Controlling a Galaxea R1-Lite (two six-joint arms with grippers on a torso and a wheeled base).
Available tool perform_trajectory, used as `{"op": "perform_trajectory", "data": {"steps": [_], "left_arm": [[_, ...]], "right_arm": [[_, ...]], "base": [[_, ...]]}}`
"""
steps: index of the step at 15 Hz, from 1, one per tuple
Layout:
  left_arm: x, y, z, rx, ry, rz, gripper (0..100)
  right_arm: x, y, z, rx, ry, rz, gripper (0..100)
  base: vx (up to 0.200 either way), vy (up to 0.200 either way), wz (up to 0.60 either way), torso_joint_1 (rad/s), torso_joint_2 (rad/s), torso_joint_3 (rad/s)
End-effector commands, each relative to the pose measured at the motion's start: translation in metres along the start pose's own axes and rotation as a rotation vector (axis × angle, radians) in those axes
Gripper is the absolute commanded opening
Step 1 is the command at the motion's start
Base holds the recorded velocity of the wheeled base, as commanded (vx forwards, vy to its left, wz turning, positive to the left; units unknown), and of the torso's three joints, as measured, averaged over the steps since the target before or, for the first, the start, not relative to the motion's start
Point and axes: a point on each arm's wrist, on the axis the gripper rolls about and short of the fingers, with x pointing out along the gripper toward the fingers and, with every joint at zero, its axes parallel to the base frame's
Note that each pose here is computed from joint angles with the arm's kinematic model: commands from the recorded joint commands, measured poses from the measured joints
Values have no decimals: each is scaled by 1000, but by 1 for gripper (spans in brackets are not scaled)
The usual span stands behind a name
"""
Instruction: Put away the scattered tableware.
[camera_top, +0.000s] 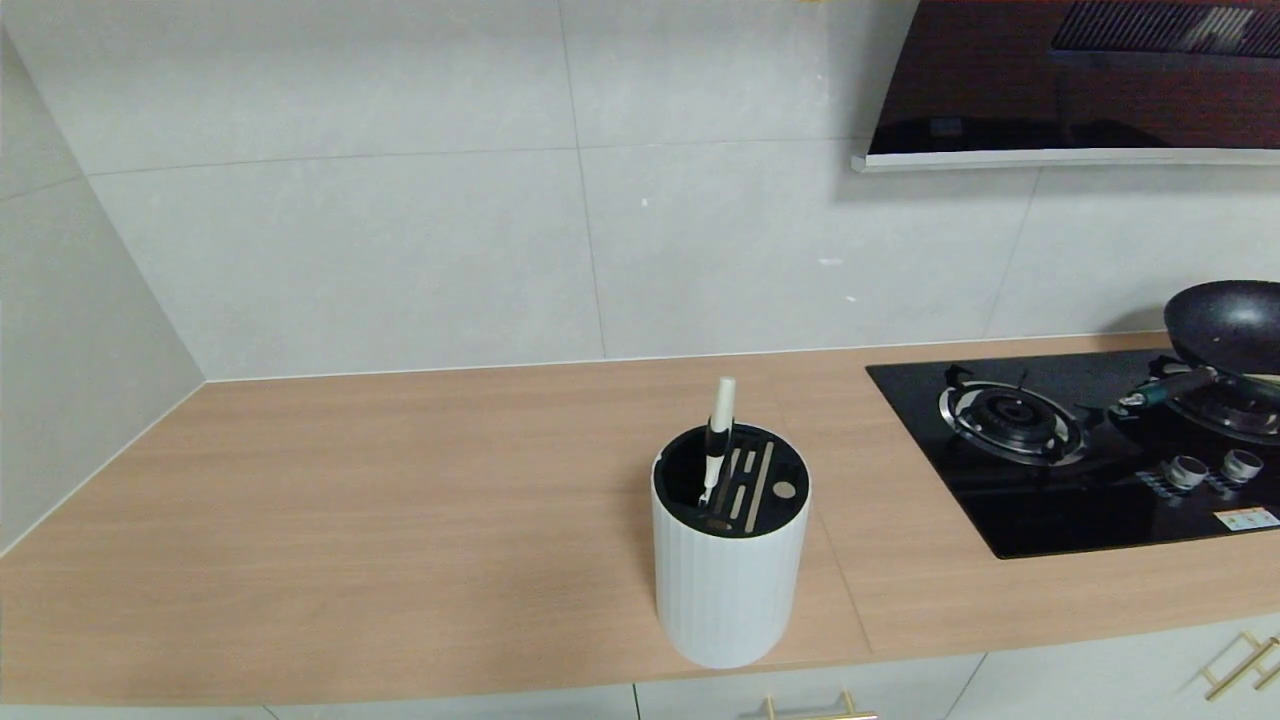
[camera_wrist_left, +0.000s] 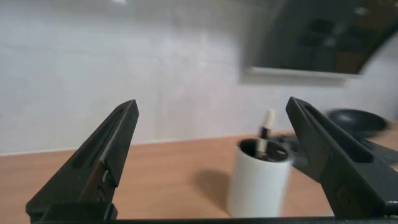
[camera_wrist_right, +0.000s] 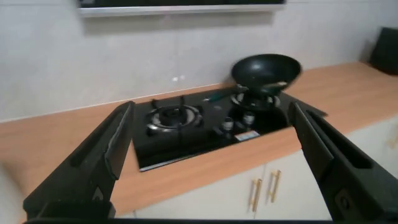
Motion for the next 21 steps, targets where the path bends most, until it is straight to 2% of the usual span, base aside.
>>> {"op": "perform_trajectory", "data": {"steps": [1,2,3,5,6,7,9,11,12,13,15,21], "left_arm": [[-8,6,-39,163,64,121,100],[-9,9,-49,197,166,196,100],[-11,11,-56,222,236,250,100],[-19,15,-75,256,462,346,100],[-19,14,-73,253,460,345,100],[-19,14,-72,245,457,345,100],[-19,15,-74,226,460,348,100],[-19,15,-74,229,460,347,100],[-19,15,-74,210,455,352,100],[-19,15,-74,152,438,365,100],[-19,14,-76,104,426,357,100],[-19,14,-75,106,420,357,100]], "right_arm": [[3,5,-34,-17,40,-7,100],[6,7,-50,-24,57,12,100],[7,10,-60,-18,64,60,100],[7,12,-63,49,105,161,100],[6,12,-66,44,130,180,100],[5,13,-75,17,213,200,100],[5,13,-75,21,212,200,100],[5,13,-75,13,211,204,100],[5,14,-75,17,211,242,100],[4,15,-75,22,219,303,100],[2,17,-80,8,260,386,100],[3,17,-79,23,255,384,100]], "base": [[0,0,0,0,0,0],[0,0,0,0,0,0],[0,0,0,0,0,0],[0,0,0,0,0,0],[0,0,0,0,0,0],[0,0,0,0,0,0],[0,0,0,0,0,0],[0,0,0,0,0,0],[0,0,0,0,0,0],[0,0,0,0,0,0],[0,0,0,0,0,0],[0,0,0,0,0,0]]}}
